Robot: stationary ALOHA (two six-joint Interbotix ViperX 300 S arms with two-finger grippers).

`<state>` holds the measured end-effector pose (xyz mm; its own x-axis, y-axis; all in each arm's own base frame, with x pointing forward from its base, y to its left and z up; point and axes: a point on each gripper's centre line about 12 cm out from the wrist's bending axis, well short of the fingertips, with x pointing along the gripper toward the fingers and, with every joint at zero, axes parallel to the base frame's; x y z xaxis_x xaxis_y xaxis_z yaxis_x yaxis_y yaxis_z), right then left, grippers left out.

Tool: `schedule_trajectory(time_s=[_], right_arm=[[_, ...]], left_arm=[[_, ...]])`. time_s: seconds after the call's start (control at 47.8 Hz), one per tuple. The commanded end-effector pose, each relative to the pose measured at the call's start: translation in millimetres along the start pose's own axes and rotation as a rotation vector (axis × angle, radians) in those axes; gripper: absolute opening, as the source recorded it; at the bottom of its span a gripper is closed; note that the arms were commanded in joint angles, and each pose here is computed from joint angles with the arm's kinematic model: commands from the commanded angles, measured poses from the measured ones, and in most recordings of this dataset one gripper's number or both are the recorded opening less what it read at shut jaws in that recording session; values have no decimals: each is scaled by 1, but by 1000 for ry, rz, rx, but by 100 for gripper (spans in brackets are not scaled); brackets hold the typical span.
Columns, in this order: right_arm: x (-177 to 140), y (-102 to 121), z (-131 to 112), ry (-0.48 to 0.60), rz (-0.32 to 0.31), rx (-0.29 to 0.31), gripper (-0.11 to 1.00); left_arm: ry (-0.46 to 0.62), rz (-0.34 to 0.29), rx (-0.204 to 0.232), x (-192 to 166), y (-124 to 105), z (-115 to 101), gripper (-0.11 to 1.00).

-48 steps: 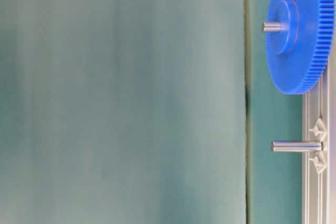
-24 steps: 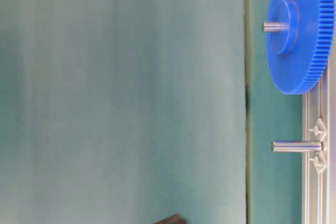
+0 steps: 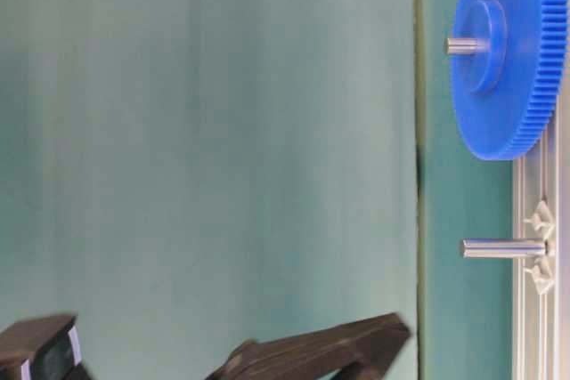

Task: Insert the small gear onto the shaft.
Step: 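Move the left gripper over the small blue gear on the table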

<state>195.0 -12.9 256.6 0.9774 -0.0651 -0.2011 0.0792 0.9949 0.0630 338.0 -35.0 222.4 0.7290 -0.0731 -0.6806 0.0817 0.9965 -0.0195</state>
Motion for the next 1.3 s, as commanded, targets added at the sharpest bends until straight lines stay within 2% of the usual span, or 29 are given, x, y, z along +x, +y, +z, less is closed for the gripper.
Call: schedule_trajectory(time_s=[0.0, 0.565, 1.277], right_arm=[[1, 0, 12, -26, -1, 11, 3], [1, 0, 11, -23, -1, 11, 3], [1, -1, 11, -27, -6, 12, 3]], left_arm=[[-7, -8, 10, 0, -5, 13, -3], [106, -5, 12, 28, -6, 18, -3], [289, -16, 31, 71, -20, 20, -3]])
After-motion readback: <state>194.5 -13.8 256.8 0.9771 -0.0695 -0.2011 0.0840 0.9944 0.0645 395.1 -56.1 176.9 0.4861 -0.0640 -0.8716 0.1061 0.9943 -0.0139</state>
